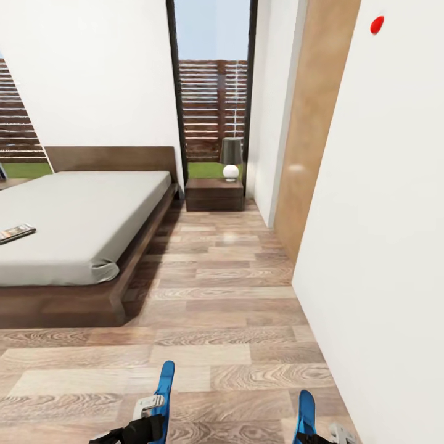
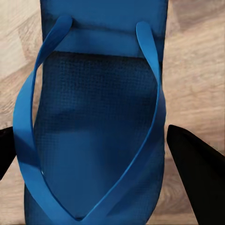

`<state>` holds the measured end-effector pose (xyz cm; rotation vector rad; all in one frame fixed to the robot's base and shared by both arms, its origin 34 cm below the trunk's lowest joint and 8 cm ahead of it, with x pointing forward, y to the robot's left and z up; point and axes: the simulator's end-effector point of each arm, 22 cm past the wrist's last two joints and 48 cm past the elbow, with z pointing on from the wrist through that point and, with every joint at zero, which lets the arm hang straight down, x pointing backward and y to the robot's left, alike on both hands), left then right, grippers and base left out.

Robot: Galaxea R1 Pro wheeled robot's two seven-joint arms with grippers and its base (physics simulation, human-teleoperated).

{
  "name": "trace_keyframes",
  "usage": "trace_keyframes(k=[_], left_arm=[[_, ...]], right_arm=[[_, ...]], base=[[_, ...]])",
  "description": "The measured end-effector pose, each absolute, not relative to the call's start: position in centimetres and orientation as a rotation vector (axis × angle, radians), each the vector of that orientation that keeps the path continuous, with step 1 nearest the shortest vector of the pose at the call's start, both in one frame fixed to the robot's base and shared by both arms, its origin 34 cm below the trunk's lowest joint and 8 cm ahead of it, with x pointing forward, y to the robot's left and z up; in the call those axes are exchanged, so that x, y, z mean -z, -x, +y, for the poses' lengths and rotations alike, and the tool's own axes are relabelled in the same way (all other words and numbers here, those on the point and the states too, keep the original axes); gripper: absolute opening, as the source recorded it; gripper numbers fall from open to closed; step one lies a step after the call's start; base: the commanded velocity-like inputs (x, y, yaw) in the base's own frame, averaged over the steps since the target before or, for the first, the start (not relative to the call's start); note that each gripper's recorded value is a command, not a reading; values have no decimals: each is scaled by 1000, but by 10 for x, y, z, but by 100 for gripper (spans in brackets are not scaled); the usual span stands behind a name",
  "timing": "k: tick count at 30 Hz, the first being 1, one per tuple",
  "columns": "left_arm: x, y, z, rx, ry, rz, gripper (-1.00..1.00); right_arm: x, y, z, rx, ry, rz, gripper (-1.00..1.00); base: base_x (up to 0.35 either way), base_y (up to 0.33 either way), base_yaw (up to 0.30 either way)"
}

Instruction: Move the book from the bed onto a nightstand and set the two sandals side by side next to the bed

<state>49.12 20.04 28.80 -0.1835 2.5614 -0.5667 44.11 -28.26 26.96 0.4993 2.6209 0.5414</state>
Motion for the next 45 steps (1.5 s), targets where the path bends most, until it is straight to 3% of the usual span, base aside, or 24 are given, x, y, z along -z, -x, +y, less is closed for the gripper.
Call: trace_keyframes(k=[45], left_arm=[[-288, -491, 200, 567, 180, 2561, -100]], right_arm=[[-271, -445, -281, -532, -492, 2598, -100]], base=[[329, 26, 0]])
